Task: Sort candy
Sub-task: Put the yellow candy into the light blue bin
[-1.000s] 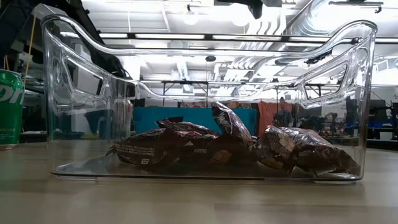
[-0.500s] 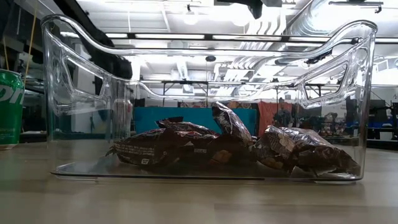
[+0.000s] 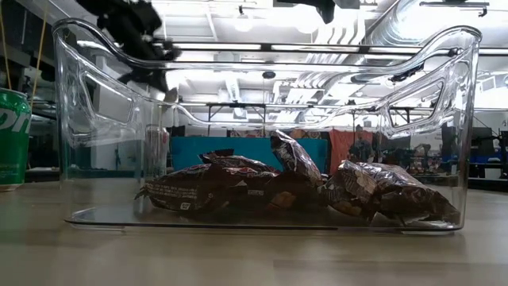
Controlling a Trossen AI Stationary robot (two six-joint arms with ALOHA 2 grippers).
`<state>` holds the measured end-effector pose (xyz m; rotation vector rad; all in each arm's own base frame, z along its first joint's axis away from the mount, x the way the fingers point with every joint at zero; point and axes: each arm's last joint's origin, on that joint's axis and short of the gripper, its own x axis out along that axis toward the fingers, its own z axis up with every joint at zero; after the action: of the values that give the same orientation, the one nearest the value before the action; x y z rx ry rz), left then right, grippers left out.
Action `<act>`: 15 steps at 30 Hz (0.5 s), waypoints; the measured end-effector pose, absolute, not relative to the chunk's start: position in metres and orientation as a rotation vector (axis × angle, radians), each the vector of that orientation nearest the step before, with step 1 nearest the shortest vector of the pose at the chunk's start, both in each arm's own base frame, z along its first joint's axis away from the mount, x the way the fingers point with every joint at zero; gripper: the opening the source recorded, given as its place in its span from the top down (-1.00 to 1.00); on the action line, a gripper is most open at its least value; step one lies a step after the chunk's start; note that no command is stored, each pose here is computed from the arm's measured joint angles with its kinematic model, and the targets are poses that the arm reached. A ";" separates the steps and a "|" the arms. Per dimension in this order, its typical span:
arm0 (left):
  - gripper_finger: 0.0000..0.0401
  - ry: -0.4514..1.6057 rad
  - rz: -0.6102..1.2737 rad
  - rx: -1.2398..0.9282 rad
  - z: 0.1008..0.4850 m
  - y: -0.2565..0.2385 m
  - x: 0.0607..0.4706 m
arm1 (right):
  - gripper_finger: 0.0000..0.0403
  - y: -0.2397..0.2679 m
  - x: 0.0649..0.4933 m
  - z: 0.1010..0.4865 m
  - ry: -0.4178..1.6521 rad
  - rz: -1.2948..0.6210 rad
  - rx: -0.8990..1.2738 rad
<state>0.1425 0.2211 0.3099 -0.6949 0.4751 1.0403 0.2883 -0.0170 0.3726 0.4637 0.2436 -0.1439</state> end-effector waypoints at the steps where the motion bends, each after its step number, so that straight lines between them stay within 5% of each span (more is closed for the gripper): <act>1: 1.00 0.445 1.008 -0.673 0.316 0.215 0.146 | -0.10 -0.017 0.288 0.373 0.244 -0.144 0.464; 15: 1.00 0.156 0.497 -0.397 0.366 0.139 0.213 | -0.10 -0.016 0.288 0.378 0.206 -0.086 0.385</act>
<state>0.2127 0.1392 0.3663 -0.3971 0.1557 0.4970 0.2877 -0.0160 0.3784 0.3854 0.2061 -0.0859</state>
